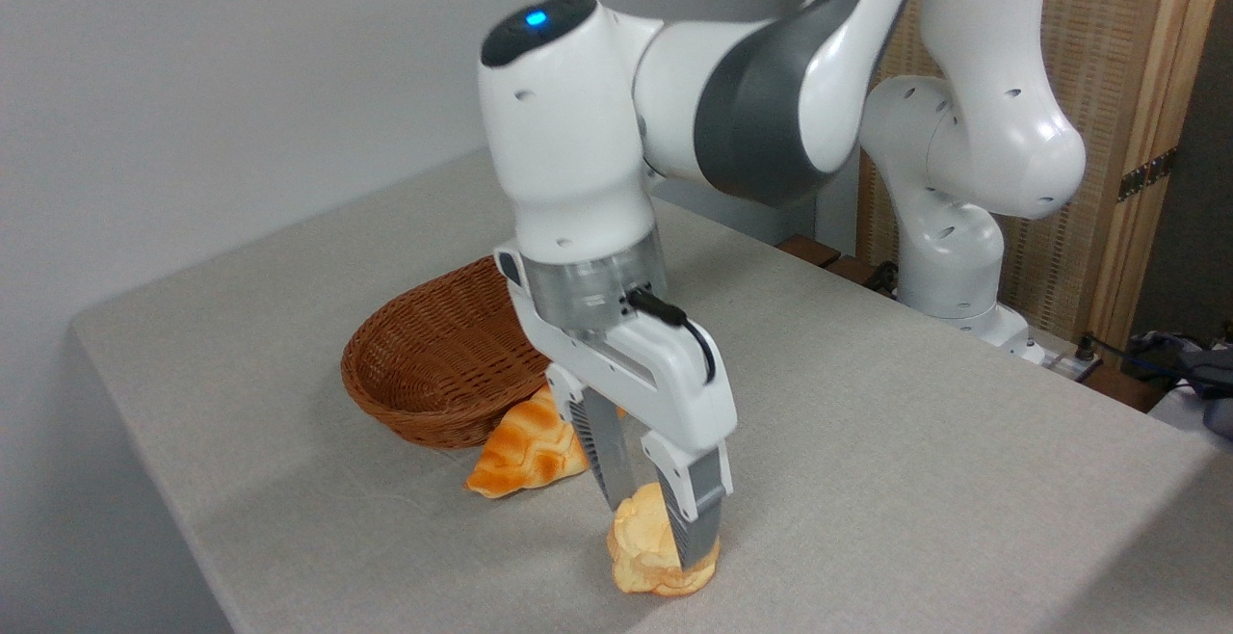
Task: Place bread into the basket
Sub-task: 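Lower the gripper around the round bun and close the fingers on it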
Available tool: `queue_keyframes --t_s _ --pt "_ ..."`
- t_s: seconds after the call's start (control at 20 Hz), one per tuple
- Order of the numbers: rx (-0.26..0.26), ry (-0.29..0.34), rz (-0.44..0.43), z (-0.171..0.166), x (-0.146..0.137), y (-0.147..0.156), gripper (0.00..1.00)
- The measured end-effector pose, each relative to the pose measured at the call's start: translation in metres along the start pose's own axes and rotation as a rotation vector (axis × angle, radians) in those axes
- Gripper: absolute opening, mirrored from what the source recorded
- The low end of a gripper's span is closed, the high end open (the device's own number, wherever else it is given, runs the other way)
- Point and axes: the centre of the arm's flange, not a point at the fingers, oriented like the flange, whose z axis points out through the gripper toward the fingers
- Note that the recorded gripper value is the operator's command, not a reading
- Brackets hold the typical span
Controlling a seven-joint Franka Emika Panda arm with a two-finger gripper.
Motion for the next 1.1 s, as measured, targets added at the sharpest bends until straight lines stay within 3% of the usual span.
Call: queue_keyframes --t_s 0.45,0.6,0.65,0.75,0.9,1.1 --pt "-0.027 -0.017 0.034 0.024 -0.003 0.008 0.99" --pt "-0.032 -0.022 0.039 0.031 -0.002 0.010 0.77" --pt "-0.032 -0.023 0.040 0.032 -0.001 0.010 0.60" --pt "-0.029 -0.020 0.040 0.032 0.000 0.010 0.35" --pt "-0.026 -0.018 0.041 0.032 0.000 0.010 0.22" --pt "-0.025 -0.017 0.045 0.032 0.002 0.011 0.16"
